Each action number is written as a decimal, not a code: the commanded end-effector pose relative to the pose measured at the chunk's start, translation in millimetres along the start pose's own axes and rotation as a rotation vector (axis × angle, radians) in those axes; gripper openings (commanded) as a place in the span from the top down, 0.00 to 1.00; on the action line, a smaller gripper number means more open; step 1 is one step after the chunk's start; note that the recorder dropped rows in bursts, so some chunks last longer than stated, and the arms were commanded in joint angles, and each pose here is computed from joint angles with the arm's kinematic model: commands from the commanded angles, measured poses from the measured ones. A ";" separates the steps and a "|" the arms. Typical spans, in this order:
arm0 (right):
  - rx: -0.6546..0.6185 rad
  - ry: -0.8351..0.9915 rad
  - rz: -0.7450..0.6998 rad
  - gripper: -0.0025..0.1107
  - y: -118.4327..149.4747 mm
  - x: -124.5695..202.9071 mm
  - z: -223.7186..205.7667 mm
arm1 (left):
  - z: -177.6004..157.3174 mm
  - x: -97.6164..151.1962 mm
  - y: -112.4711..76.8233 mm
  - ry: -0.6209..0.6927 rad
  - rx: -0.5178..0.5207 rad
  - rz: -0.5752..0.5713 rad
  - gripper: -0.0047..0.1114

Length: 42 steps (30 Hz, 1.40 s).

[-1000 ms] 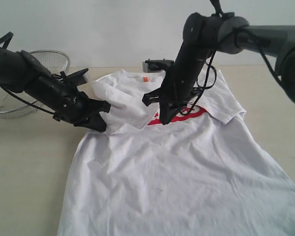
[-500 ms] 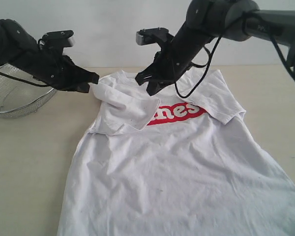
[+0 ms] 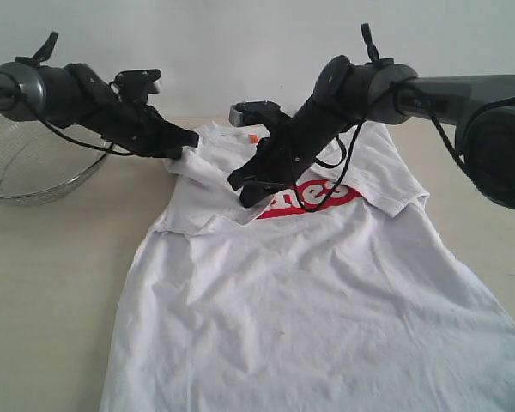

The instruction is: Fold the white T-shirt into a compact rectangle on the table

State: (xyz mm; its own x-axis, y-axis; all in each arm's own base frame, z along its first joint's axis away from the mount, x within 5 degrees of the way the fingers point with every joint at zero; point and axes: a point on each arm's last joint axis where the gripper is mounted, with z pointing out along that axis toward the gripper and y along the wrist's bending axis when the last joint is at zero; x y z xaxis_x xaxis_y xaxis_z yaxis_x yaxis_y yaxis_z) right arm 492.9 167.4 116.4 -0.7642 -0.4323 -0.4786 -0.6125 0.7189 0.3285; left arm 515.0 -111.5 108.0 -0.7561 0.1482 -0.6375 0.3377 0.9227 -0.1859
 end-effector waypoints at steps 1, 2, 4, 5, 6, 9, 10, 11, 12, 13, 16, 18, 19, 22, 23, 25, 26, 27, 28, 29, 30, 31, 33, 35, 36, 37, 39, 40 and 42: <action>-0.006 0.021 0.002 0.98 0.6 1.2 -1.7 | 22.9 -2.9 4.2 -0.007 0.030 -0.029 0.92; -0.010 0.050 0.027 0.98 1.1 3.9 -1.8 | 28.6 -5.2 4.9 -0.012 0.040 -0.031 0.92; -0.014 0.099 0.031 0.98 1.5 8.3 -2.2 | 33.4 -6.8 3.8 0.007 0.067 -0.053 0.92; -0.010 0.114 0.022 0.98 1.1 9.7 -2.3 | 32.8 -8.0 3.1 0.010 0.074 -0.050 0.92; 0.003 0.127 0.023 0.98 -0.1 10.9 -2.5 | 32.1 -10.4 2.5 0.001 0.067 -0.038 0.92; 0.025 0.205 0.033 0.98 -1.9 17.9 -3.7 | 30.5 -15.4 3.6 -0.024 0.050 -0.022 0.92; 0.014 0.232 0.034 0.98 -0.9 20.3 -4.2 | 30.5 -15.6 3.8 -0.027 0.049 -0.023 0.92; 0.002 0.251 0.036 0.98 0.3 22.0 -4.6 | 30.5 -15.6 3.9 -0.026 0.047 -0.020 0.92; -0.013 0.273 0.038 0.98 1.7 23.9 -5.1 | 30.5 -15.6 3.9 -0.026 0.047 -0.020 0.92; -0.023 0.291 0.038 0.98 2.6 25.4 -5.6 | 30.5 -15.6 3.9 -0.026 0.047 -0.020 0.92; -0.025 0.324 0.036 0.98 2.8 28.3 -6.5 | 29.7 -17.4 3.7 -0.032 0.047 -0.018 0.92; -0.010 0.355 0.044 0.98 1.6 30.9 -7.4 | 29.5 -17.8 3.7 -0.033 0.047 -0.018 0.92; -0.002 0.362 0.048 0.98 1.1 31.5 -7.6 | 29.5 -17.8 3.7 -0.033 0.047 -0.018 0.92; 0.002 0.365 0.043 0.98 0.6 31.8 -7.8 | 28.6 -18.3 3.4 -0.033 0.048 -0.018 0.92; 0.008 0.348 0.030 0.98 -0.2 30.4 -7.2 | 26.9 -20.1 1.9 -0.037 0.049 -0.015 0.92; 0.013 0.283 0.006 0.98 -0.6 24.3 -6.4 | 18.3 -27.8 0.0 -0.057 0.049 -0.009 0.92; 0.005 0.243 0.005 0.98 0.9 20.2 -7.0 | 13.9 -31.7 -1.1 -0.068 0.049 -0.006 0.92; -0.002 0.196 -0.004 0.98 2.6 14.9 -8.7 | 5.4 -38.6 -3.2 -0.084 0.049 0.002 0.92; -0.006 0.146 -0.006 0.98 4.3 9.3 -10.9 | -1.3 -43.3 -3.9 -0.091 0.048 0.011 0.92; -0.007 0.109 -0.009 0.98 5.3 5.2 -12.3 | -9.4 -48.6 -6.2 -0.097 0.050 0.023 0.92; -0.007 0.055 -0.012 0.98 7.3 -1.5 -16.4 | -17.5 -52.4 -8.5 -0.087 0.051 0.049 0.92; -0.002 0.029 -0.011 0.98 7.7 -4.6 -18.2 | -25.4 -56.0 -9.5 -0.080 0.048 0.074 0.92; 0.025 -0.023 -0.027 0.98 8.2 -11.8 -24.5 | -39.6 -58.9 -12.7 -0.030 0.044 0.134 0.92; 0.053 -0.046 -0.081 0.98 7.6 -15.7 -30.8 | -50.9 -59.0 -14.3 0.026 0.047 0.173 0.92; 0.068 -0.058 -0.091 0.98 7.3 -17.7 -33.2 | -56.5 -57.8 -14.6 0.061 0.063 0.176 0.92; 0.088 -0.075 -0.100 0.98 6.8 -20.1 -35.7 | -60.5 -55.5 -16.1 0.102 0.084 0.177 0.92; 0.142 -0.118 -0.121 0.98 3.1 -25.0 -38.7 | -69.2 -49.7 -17.3 0.189 0.136 0.166 0.92; 0.163 -0.144 -0.124 0.98 1.4 -27.4 -39.3 | -71.0 -46.9 -19.6 0.224 0.162 0.158 0.92; 0.212 -0.197 -0.144 0.98 -3.0 -32.3 -41.3 | -73.7 -39.5 -22.9 0.298 0.214 0.143 0.92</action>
State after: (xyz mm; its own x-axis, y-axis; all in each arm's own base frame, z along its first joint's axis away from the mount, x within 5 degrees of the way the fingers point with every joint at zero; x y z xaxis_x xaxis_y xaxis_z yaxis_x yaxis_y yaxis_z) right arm 504.2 161.8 155.3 -0.6590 -0.4426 -0.6081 -0.6468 0.7461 0.1580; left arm 508.0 -112.1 189.3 -0.7746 0.3699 -0.5130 0.5302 0.8220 -0.2077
